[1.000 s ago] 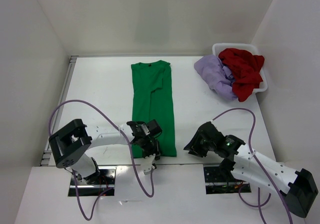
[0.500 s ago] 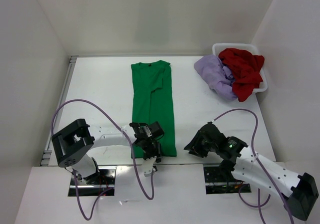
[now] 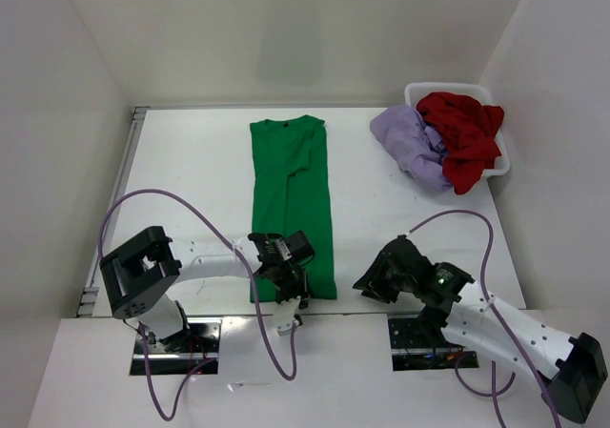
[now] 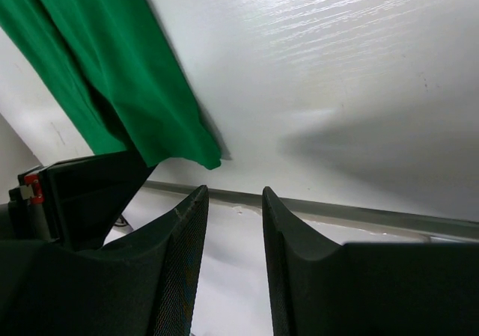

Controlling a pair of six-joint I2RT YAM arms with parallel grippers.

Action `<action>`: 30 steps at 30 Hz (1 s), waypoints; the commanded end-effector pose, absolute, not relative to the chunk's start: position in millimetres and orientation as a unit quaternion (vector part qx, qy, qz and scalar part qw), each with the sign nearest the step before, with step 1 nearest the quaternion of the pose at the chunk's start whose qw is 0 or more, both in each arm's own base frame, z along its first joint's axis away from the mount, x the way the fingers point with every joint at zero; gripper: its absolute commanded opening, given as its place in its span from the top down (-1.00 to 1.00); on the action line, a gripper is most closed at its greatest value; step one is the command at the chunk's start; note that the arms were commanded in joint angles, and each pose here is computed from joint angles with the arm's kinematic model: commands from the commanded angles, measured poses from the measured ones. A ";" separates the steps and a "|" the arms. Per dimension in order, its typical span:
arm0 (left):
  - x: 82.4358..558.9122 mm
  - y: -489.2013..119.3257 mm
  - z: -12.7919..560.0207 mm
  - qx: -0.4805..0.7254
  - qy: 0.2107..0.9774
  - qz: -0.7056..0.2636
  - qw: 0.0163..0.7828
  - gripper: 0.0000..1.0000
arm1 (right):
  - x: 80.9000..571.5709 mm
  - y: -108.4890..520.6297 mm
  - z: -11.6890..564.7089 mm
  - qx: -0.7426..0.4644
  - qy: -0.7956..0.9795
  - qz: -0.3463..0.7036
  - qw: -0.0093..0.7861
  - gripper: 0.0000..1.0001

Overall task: Fold and stack the t-shirts
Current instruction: Grab the bottom of the folded rectangular tshirt with both arms

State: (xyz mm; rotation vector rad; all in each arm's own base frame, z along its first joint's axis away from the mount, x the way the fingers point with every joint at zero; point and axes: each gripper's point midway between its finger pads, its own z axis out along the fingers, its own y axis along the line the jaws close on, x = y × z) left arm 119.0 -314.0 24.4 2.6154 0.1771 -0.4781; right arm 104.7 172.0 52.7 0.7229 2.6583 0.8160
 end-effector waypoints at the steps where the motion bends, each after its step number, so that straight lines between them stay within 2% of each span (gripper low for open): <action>1: 117.2 -319.0 26.8 0.951 0.062 -0.182 0.240 0.60 | 102.7 167.5 47.8 0.253 0.920 0.270 0.131 0.20; 4: 117.9 -320.1 23.1 0.951 0.062 -0.181 0.242 0.82 | 103.2 168.0 49.4 0.253 0.918 0.274 0.133 0.20; 11: 117.8 -319.7 22.9 0.951 0.066 -0.182 0.241 0.97 | 103.6 168.4 51.0 0.252 0.917 0.277 0.135 0.20; 20: 117.0 -292.1 31.3 0.964 0.083 -0.165 0.192 0.99 | 103.2 168.0 49.4 0.253 0.918 0.274 0.133 0.20; 30: 122.0 -281.2 39.4 0.970 0.088 -0.144 0.174 0.99 | 103.2 168.0 49.4 0.253 0.918 0.274 0.133 0.20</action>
